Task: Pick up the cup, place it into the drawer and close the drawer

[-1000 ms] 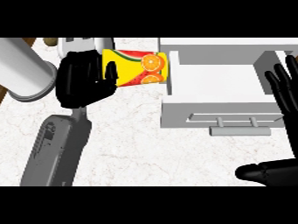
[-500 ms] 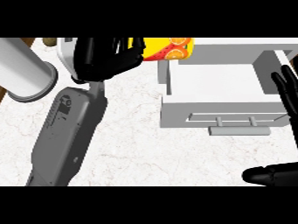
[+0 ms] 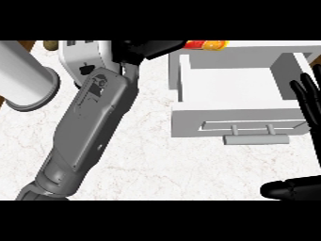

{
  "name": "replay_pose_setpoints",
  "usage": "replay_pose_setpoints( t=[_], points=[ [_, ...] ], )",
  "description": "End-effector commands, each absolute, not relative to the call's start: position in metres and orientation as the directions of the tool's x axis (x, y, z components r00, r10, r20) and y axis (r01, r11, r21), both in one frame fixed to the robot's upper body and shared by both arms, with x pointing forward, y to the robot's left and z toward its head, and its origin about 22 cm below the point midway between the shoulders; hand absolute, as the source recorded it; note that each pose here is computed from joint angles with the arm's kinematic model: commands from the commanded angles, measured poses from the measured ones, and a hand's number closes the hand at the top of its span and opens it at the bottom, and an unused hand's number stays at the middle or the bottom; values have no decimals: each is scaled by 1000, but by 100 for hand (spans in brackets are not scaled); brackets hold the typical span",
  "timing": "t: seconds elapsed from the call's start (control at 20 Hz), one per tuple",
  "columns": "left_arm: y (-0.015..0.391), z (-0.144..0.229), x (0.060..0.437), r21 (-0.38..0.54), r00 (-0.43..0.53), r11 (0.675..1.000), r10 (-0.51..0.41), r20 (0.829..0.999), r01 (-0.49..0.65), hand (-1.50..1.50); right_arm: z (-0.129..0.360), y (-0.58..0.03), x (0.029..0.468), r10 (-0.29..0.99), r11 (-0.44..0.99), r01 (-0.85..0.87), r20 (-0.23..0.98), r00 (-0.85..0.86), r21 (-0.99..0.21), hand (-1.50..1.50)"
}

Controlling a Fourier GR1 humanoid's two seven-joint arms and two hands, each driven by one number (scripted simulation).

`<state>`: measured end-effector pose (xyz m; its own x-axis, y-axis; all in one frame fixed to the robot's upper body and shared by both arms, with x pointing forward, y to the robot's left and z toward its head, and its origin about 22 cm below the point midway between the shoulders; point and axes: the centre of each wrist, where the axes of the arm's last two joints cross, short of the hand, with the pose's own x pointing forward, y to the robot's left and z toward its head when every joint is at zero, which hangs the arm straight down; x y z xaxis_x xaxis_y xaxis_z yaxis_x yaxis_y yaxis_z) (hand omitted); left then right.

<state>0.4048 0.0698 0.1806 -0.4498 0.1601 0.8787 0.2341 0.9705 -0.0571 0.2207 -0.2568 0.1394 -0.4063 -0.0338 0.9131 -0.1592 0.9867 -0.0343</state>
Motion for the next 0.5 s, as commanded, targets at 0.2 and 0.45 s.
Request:
replay_pose_setpoints(
  t=[0.2, 0.45],
  points=[
    [31, 185, 419, -27, -420, 981, 107, 901, 193, 150, 145, -264, 220, -43, 987, -161, 913, -405, -24, -150],
    [19, 168, 421, 10, -380, 985, 57, 923, 173, 150, 144, -254, 235, -17, 985, -165, 912, -411, -56, -150]
  ],
)
